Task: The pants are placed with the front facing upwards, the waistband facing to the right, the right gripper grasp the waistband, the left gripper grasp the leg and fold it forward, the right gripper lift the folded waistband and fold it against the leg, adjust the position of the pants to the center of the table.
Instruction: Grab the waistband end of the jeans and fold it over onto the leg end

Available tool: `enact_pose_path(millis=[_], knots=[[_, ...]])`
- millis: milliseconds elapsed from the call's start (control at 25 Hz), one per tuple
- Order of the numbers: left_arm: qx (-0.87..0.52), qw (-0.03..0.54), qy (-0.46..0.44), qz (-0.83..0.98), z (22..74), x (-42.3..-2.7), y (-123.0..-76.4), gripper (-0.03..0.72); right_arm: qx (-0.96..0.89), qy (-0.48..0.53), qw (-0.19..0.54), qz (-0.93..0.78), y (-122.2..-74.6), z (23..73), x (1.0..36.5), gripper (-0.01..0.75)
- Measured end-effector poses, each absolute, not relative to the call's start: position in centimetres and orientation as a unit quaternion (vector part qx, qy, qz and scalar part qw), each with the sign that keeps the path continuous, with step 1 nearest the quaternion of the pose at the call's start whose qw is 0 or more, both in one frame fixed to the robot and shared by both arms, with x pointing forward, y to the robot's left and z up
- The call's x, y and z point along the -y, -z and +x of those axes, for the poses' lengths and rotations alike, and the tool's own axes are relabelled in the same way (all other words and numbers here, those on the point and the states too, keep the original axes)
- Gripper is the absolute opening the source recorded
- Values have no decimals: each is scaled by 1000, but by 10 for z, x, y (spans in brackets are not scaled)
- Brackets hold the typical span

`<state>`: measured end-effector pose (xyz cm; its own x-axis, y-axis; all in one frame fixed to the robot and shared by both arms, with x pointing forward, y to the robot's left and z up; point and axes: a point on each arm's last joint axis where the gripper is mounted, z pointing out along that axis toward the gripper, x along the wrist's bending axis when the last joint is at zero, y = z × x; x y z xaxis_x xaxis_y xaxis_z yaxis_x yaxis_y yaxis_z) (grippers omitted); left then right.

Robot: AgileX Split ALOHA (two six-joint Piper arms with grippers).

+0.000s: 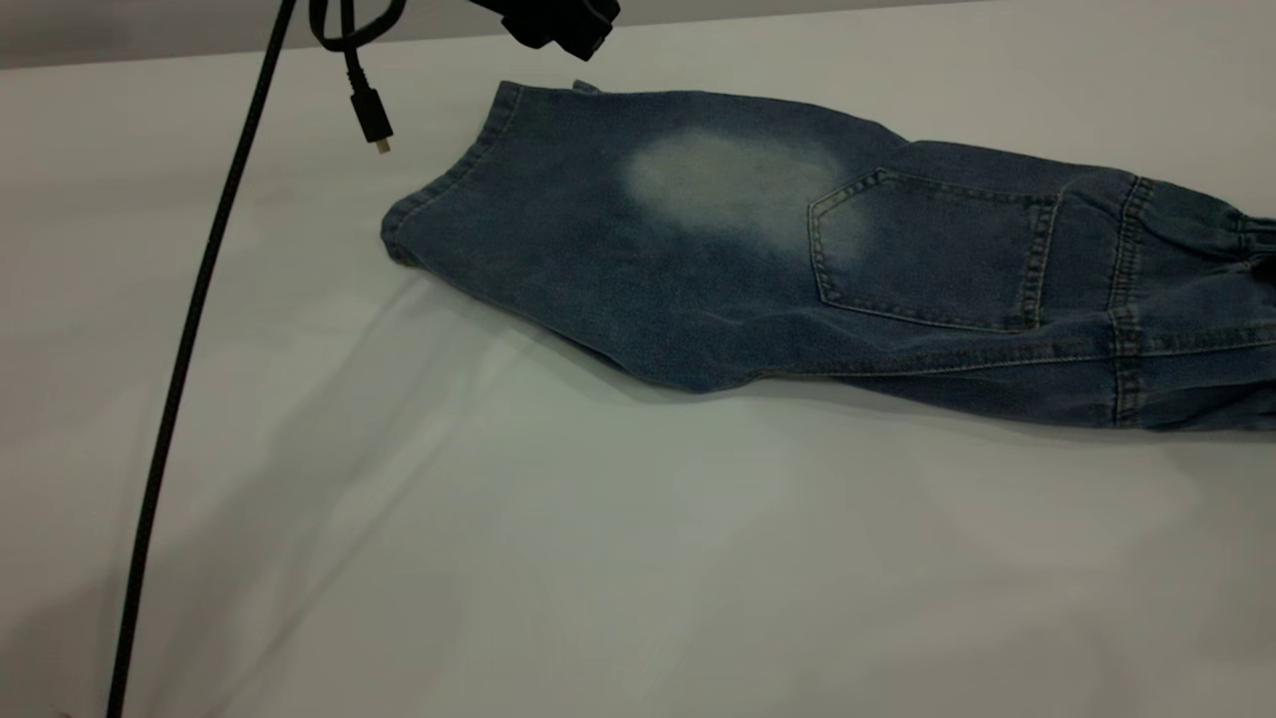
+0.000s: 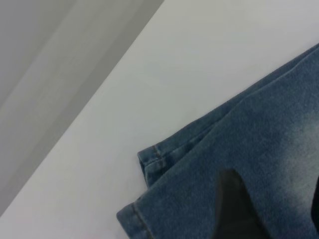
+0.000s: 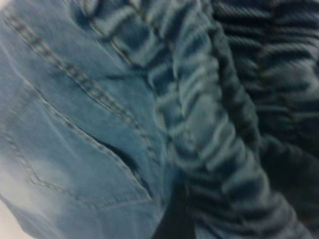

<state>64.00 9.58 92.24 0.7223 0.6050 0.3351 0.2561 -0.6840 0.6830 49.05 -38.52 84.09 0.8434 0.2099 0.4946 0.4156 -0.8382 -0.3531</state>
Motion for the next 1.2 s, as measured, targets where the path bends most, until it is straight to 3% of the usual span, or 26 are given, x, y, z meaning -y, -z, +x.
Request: enact_pose_path(millis=[280, 440, 640, 880, 1200], knots=[[-246, 312, -280, 874, 640, -96, -922, 359, 156, 222, 202, -941, -836, 492, 390, 591], [-244, 316, -275, 875, 639, -95, -922, 359, 154, 217, 206, -942, -833, 491, 390, 553], [-241, 320, -269, 876, 638, -94, -922, 359, 153, 217, 206, -942, -833, 491, 390, 383], [-249, 344, -231, 875, 634, -88, -920, 359, 154, 218, 207, -941, -833, 491, 390, 83], [-249, 338, -160, 894, 618, -63, -878, 359, 165, 221, 206, -939, -833, 491, 389, 51]])
